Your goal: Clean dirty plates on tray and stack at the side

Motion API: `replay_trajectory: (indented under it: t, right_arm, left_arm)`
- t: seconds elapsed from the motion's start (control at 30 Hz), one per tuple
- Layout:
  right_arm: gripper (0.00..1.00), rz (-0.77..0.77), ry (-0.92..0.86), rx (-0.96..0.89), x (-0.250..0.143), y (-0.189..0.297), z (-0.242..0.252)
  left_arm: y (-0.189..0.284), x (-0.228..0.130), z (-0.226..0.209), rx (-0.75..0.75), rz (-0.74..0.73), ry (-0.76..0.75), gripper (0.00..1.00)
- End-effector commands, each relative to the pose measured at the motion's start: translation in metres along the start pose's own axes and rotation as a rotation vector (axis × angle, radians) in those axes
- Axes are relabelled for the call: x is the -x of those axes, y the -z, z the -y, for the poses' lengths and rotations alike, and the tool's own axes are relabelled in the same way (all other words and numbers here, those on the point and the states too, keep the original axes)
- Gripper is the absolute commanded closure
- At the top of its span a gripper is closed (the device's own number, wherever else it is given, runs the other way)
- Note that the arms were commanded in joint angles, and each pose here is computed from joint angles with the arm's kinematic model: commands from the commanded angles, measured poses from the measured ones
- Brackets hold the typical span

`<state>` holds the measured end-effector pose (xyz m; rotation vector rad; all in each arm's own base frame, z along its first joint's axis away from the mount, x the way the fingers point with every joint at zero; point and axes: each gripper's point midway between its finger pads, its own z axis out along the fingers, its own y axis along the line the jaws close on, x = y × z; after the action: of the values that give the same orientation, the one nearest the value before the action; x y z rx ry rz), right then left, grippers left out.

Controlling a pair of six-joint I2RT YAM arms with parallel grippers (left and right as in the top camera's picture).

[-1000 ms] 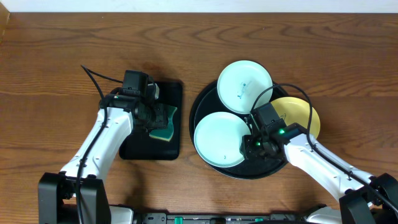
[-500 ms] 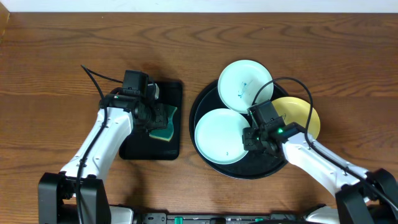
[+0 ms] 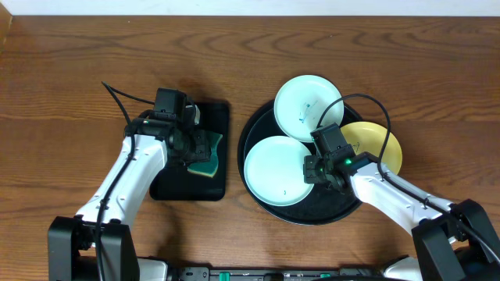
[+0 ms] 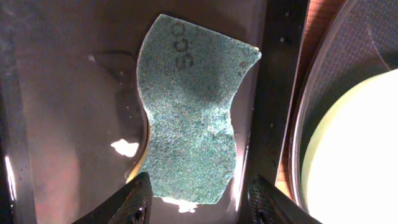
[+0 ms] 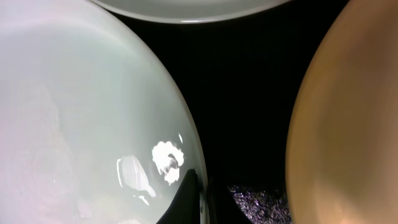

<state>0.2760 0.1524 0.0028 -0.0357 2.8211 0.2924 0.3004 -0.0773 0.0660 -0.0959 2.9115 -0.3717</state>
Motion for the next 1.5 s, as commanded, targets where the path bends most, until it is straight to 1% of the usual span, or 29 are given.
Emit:
replay_trajectory:
  t: [0.0,0.1,0.17,0.23,0.27,0.3,0.33,0.4,0.43,0.47,0.53,0.67,0.87,0.97,1.03,1.07,1.1,1.13,1.17,1.23,1.3,1.47]
  right_arm:
    - [0.99,-0.115,0.007,0.039,-0.027,-0.001,-0.006]
    - [0.99,-0.205,-0.048,0.008,-0.049,0.005,0.002]
    - [0.99,-0.288,-0.154,-0.043,-0.069,0.011,0.010]
    - [0.99,-0.358,-0.218,-0.026,-0.083,0.015,0.006]
    - [0.96,-0.371,-0.222,-0.008,-0.085,0.016,0.003]
    - [0.91,-0.387,-0.227,0.017,-0.087,0.017,-0.002]
    - [0.88,-0.384,-0.226,0.019,-0.086,0.017,-0.002]
    - [0.77,-0.348,-0.218,0.009,-0.079,0.014,0.000]
    - [0.74,-0.326,-0.214,-0.002,-0.075,0.013,0.002]
    - [0.71,-0.271,-0.203,-0.036,-0.065,0.009,0.008]
    - [0.72,-0.184,-0.190,-0.090,-0.048,0.006,0.017]
    - [0.71,-0.097,-0.183,-0.088,-0.029,0.003,0.016]
    - [0.68,-0.015,-0.180,-0.102,-0.011,0.002,0.018]
    - [0.64,0.028,-0.179,-0.129,-0.003,0.002,0.022]
    - [0.63,0.049,-0.179,-0.137,0.002,0.002,0.023]
    - [0.65,0.057,-0.179,-0.135,0.004,0.002,0.023]
    - [0.80,0.062,-0.179,-0.125,0.005,0.002,0.021]
    - [0.88,0.059,-0.179,-0.119,0.005,0.002,0.020]
    - [0.99,0.044,-0.180,-0.103,0.002,0.002,0.017]
    - [0.99,0.022,-0.179,-0.080,-0.001,0.001,0.013]
    - [0.99,-0.036,-0.181,-0.054,-0.013,0.001,0.009]
    - [0.99,-0.172,-0.189,-0.090,-0.046,0.005,0.017]
  left_arm:
    - [-0.003,-0.006,0.000,-0.004,-0.020,0.005,0.48]
    - [-0.003,-0.006,0.000,-0.004,-0.020,0.005,0.48]
    - [-0.003,-0.006,0.000,-0.004,-0.020,0.005,0.48]
    - [-0.003,-0.006,0.000,-0.004,-0.020,0.005,0.48]
    - [-0.003,-0.006,0.000,-0.004,-0.020,0.005,0.48]
    - [-0.003,-0.006,0.000,-0.004,-0.020,0.005,0.48]
    - [-0.003,-0.006,0.000,-0.004,-0.020,0.005,0.48]
    - [-0.003,-0.006,0.000,-0.004,-0.020,0.005,0.48]
    - [-0.003,-0.006,0.000,-0.004,-0.020,0.006,0.48]
    - [-0.003,-0.006,0.000,-0.004,-0.020,0.005,0.48]
    - [-0.003,-0.006,-0.001,-0.004,-0.023,0.006,0.48]
    - [-0.003,-0.006,-0.001,-0.004,-0.023,0.006,0.48]
    - [-0.003,-0.006,-0.001,-0.004,-0.023,0.006,0.48]
    - [-0.003,-0.006,-0.001,-0.004,-0.023,0.006,0.48]
    - [-0.003,-0.006,-0.001,-0.004,-0.023,0.006,0.48]
    - [-0.003,-0.006,-0.001,-0.004,-0.023,0.006,0.48]
    - [-0.003,-0.006,-0.001,-0.004,-0.023,0.006,0.48]
    - [-0.003,-0.006,-0.001,-0.004,-0.023,0.006,0.48]
    - [-0.003,-0.006,-0.001,-0.004,-0.023,0.006,0.48]
    - [-0.003,-0.006,-0.001,-0.004,-0.023,0.006,0.48]
    - [-0.003,-0.006,-0.001,-0.004,-0.023,0.006,0.48]
    - [-0.003,-0.006,-0.001,-0.004,-0.023,0.006,0.48]
